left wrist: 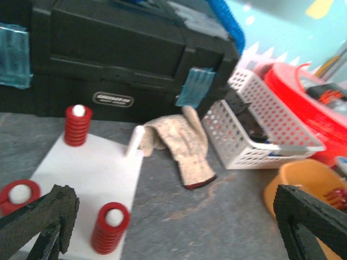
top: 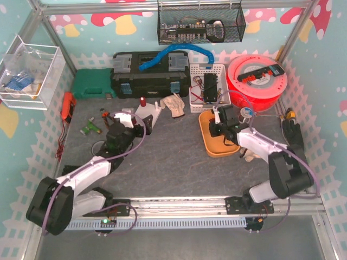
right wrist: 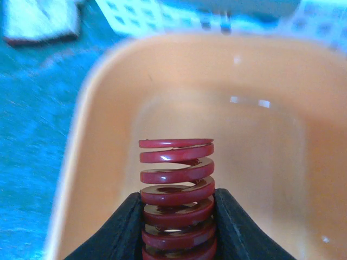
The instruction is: Install the large spring
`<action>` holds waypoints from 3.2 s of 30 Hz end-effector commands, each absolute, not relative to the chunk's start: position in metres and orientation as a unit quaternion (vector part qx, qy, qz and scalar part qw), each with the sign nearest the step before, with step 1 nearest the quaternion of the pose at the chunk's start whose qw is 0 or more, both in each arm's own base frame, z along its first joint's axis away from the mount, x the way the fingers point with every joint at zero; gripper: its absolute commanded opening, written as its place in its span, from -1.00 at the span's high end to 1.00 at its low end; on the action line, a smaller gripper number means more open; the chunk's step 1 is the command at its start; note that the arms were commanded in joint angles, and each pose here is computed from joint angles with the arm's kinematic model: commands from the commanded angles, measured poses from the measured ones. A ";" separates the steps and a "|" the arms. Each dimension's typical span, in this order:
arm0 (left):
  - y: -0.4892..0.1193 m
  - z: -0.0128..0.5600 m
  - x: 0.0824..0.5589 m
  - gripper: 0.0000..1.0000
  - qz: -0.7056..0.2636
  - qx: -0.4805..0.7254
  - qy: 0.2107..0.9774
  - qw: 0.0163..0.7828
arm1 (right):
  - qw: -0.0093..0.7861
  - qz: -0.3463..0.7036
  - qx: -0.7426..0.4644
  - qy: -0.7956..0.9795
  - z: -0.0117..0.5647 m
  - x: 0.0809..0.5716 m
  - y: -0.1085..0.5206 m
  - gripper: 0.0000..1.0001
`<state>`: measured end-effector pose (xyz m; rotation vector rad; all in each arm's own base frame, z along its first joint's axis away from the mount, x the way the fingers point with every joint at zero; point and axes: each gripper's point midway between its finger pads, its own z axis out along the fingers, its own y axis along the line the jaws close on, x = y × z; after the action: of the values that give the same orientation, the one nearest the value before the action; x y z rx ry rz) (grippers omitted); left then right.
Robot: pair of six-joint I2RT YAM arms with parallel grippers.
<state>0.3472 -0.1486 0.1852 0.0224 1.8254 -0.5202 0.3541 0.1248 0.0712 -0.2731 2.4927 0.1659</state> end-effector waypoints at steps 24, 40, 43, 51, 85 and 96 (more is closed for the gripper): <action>-0.266 0.248 0.270 -0.57 -0.465 0.163 0.757 0.429 | 0.669 0.230 -0.361 0.608 0.211 0.258 0.268 0.77; -0.321 0.222 0.269 -0.32 -0.483 0.206 0.772 0.358 | 0.658 0.243 -0.380 0.603 0.200 0.248 0.286 0.76; -0.323 0.219 0.269 -0.21 -0.483 0.205 0.774 0.354 | 0.660 0.238 -0.379 0.604 0.200 0.249 0.286 0.76; -0.320 0.217 0.267 0.07 -0.481 0.203 0.776 0.354 | 0.658 0.226 -0.370 0.616 0.197 0.254 0.283 0.76; -0.221 0.239 0.378 1.00 -0.206 0.089 0.822 0.524 | 0.618 0.130 -0.184 0.753 0.220 0.280 0.208 -0.97; -0.195 0.208 0.458 1.00 -0.091 0.043 0.837 0.537 | 0.632 0.082 -0.129 0.759 0.206 0.283 0.176 -0.97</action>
<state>0.4291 -0.2061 0.1936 0.1401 2.0562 -0.3180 0.2792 0.1874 0.2057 -0.3608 1.7372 0.2286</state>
